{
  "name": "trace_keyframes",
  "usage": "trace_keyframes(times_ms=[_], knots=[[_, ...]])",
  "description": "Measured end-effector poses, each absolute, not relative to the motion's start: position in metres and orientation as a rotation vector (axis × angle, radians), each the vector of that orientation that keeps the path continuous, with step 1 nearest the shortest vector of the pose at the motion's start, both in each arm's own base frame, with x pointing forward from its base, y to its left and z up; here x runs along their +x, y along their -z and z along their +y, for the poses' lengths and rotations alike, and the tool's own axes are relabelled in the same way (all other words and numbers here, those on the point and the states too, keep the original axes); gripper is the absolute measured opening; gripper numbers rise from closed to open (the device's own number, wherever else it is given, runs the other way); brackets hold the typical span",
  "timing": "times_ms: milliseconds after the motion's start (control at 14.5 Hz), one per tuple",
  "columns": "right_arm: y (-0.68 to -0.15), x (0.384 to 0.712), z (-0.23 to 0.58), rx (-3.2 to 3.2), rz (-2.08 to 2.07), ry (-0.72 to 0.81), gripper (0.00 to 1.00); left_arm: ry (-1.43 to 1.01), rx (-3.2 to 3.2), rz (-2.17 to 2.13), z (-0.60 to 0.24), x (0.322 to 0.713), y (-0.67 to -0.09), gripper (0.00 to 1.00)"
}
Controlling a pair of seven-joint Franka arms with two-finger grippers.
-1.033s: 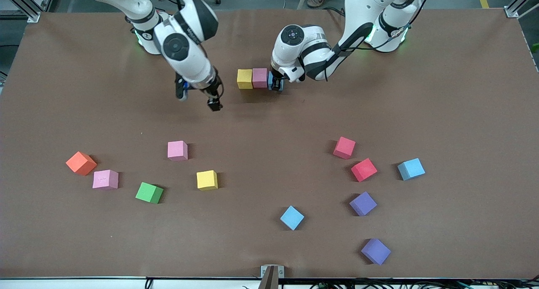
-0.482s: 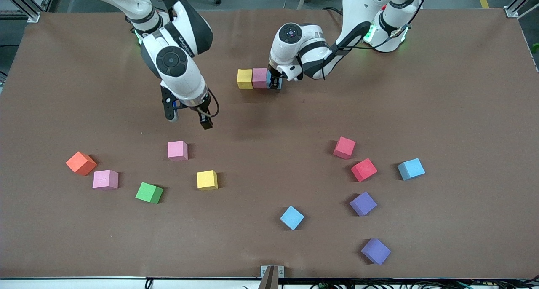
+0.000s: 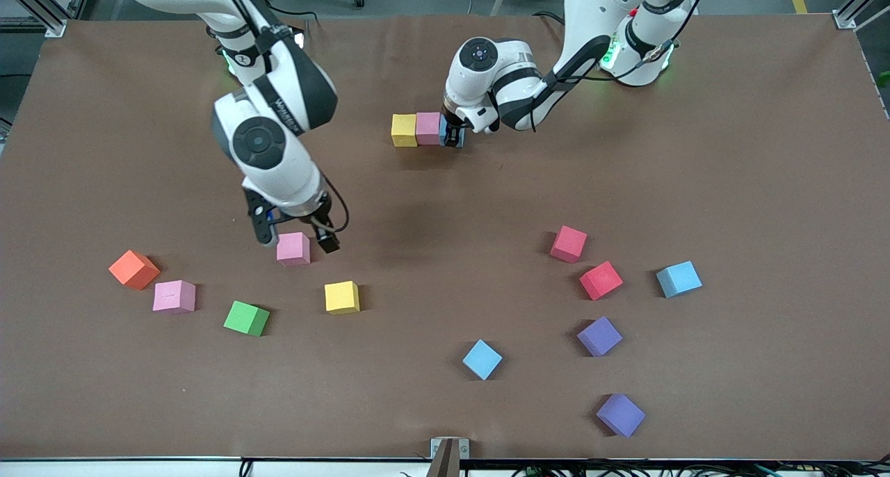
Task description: Arrange 11 blocks into digit 3
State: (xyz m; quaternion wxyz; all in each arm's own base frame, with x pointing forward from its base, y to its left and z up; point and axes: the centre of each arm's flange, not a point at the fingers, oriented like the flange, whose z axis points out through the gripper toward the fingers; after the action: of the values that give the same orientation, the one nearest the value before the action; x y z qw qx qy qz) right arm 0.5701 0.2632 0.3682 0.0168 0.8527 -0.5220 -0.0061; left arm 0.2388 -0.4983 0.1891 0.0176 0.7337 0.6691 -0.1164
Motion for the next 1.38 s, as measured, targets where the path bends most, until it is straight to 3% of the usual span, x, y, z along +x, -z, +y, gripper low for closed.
trace_keyframes(times_ms=[69,344,620,895,1377], knots=[[-0.371,0.581,0.242,2.725,-1.506,0.018,1.0,0.361,2.279,2.08,-0.498,0.239,-0.189,0.44],[-0.375,0.611,0.206,2.926,-1.125,0.018,1.0,0.361,2.28,2.082,-0.498,0.239,-0.188,0.98],[-0.374,0.625,0.217,3.029,-0.986,-0.049,1.0,0.338,2.302,2.099,-0.497,0.241,-0.187,1.0],[-0.371,0.655,0.209,3.164,-0.531,-0.097,1.0,0.29,2.335,2.106,-0.506,0.247,-0.199,1.0],[-0.306,0.69,0.192,3.227,0.0,-0.029,1.0,0.219,2.393,2.102,-0.519,0.252,-0.221,1.0]])
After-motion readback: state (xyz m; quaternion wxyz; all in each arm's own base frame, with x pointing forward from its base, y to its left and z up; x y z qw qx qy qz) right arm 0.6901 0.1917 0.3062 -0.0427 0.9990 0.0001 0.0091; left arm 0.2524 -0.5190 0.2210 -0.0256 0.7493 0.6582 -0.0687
